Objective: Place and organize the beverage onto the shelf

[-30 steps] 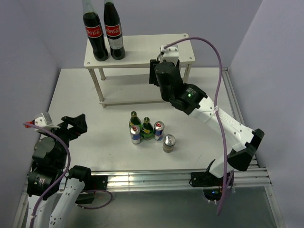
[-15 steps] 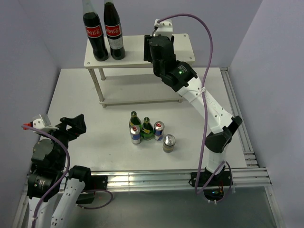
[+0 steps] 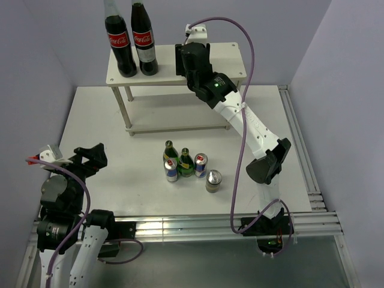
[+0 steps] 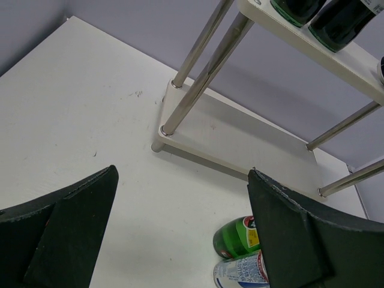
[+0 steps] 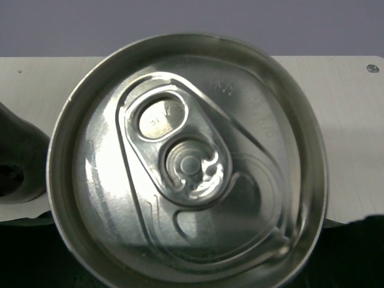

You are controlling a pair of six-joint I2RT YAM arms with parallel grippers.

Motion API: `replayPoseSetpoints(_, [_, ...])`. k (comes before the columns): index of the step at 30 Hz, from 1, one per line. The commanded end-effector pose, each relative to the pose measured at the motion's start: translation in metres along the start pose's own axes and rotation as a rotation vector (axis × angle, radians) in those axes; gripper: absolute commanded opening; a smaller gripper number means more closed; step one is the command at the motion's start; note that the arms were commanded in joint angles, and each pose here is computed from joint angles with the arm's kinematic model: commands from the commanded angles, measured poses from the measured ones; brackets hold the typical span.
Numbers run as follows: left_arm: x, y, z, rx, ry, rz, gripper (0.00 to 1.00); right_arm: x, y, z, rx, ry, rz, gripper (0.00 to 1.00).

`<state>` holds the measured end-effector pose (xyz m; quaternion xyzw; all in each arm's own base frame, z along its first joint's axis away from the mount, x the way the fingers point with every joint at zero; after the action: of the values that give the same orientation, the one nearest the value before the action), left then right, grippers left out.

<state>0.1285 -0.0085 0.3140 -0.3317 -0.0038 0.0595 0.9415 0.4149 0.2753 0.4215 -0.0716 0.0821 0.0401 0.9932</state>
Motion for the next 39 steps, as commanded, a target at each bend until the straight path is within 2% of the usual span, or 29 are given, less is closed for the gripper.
replayPoseSetpoints(1, [0.000,-0.004,0.006,0.020,-0.031,-0.030,0.96,-0.005,-0.009,0.029,0.044,-0.089,0.001,0.00])
replayPoseSetpoints(12, [0.000,-0.002,0.007,0.019,-0.043,-0.022,0.96,0.007,-0.007,0.022,0.029,-0.083,0.003,0.01])
replayPoseSetpoints(17, [0.000,-0.002,0.008,0.018,-0.046,-0.018,0.96,0.011,-0.007,0.020,0.024,-0.086,-0.021,0.11])
replayPoseSetpoints(18, [0.000,-0.002,0.008,0.018,-0.047,-0.019,0.96,0.011,-0.006,0.019,0.022,-0.086,-0.019,0.15])
replayPoseSetpoints(19, [0.000,-0.002,0.007,0.017,-0.045,-0.020,0.96,0.012,-0.007,0.020,0.024,-0.087,-0.029,0.24])
replayPoseSetpoints(21, [0.000,-0.002,0.007,0.017,-0.043,-0.020,0.96,0.014,-0.006,0.018,0.020,-0.090,-0.031,0.36])
replayPoseSetpoints(22, [0.000,-0.002,0.007,0.017,-0.046,-0.018,0.96,0.015,-0.007,0.018,0.018,-0.090,-0.038,0.49])
replayPoseSetpoints(25, [0.000,-0.002,0.007,0.017,-0.046,-0.018,0.96,0.019,-0.007,0.016,0.011,-0.092,-0.057,0.72])
replayPoseSetpoints(28, [0.000,-0.001,0.007,0.017,-0.046,-0.018,0.96,0.024,-0.006,0.012,0.000,-0.090,-0.079,0.82])
replayPoseSetpoints(39, [0.000,-0.001,0.007,0.015,-0.049,-0.017,0.96,0.036,-0.012,0.012,0.008,-0.109,-0.141,0.82])
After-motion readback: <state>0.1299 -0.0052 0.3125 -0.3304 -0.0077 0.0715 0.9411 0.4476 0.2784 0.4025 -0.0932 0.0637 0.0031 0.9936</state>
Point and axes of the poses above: each gripper's point midway between its finger pads, its own x axis out along the fingers, its own y axis along the line the jaws close on, z = x × y, the point moved 6 cm from there along -x, back along the fingers, and after that the axes turned 10 degrees about -x, right-handed, at the moved point
